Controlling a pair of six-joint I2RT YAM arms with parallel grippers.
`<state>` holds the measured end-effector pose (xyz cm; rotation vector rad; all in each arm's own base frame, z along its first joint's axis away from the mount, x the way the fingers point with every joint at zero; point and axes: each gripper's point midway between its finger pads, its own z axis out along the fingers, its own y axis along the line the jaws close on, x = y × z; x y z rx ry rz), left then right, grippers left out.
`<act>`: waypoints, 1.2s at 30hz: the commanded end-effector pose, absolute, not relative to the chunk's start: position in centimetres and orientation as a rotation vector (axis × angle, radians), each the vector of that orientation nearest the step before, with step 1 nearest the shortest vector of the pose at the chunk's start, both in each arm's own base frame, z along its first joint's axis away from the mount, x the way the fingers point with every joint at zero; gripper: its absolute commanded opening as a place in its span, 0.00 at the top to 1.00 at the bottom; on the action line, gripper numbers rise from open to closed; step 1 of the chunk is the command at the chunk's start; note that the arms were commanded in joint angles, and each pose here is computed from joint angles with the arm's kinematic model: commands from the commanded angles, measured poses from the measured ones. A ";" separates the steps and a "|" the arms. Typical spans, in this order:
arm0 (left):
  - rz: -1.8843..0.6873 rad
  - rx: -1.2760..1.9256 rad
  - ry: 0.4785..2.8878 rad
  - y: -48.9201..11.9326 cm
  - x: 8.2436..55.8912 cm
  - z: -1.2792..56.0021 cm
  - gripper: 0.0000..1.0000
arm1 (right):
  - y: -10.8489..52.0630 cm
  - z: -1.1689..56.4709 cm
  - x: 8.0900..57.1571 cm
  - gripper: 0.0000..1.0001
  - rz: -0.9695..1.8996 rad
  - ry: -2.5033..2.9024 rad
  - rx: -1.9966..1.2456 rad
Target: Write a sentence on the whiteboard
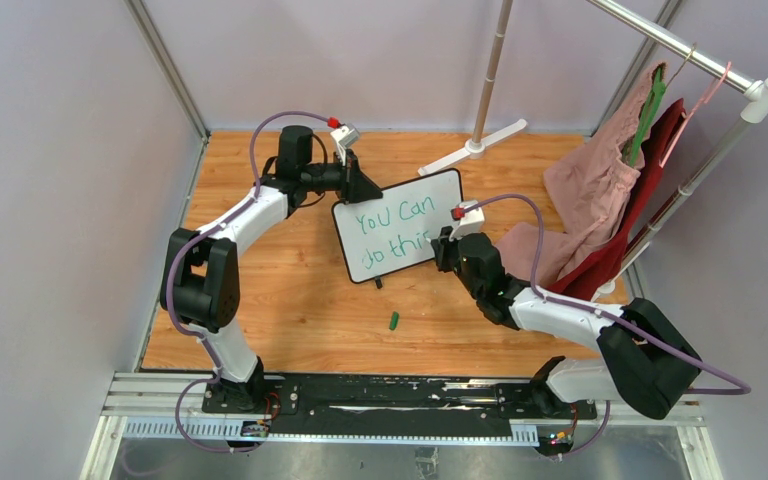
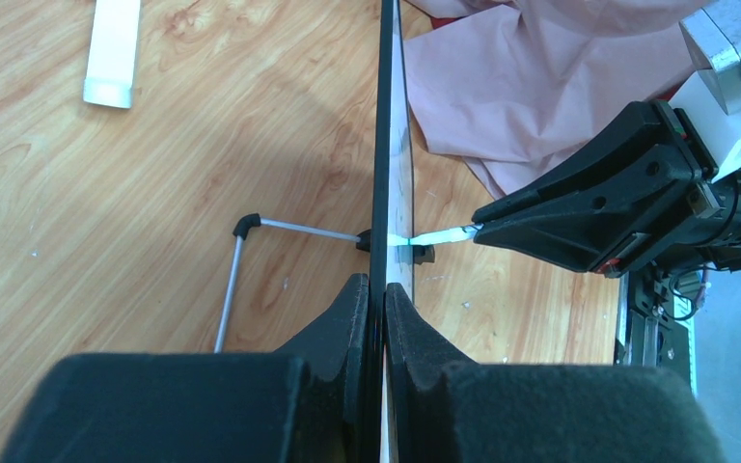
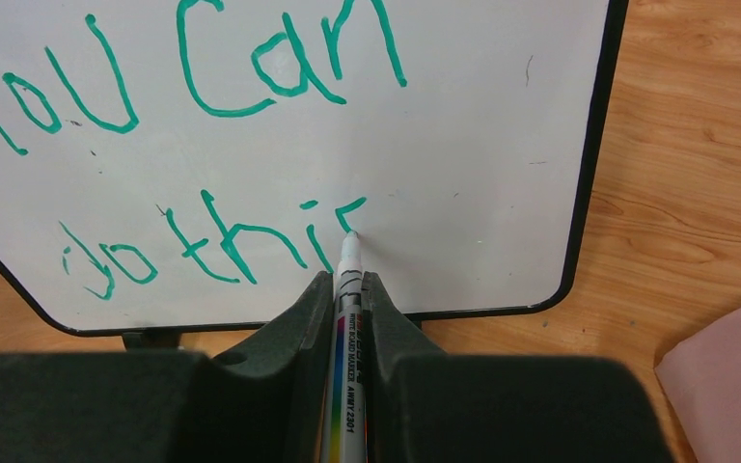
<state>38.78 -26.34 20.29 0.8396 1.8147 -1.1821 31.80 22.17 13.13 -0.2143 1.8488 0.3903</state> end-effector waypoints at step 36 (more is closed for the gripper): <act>-1.224 0.849 1.954 -27.5 36.6 16.7 1.00 | 20.3 9.8 31.0 1.00 0.316 1.969 -0.194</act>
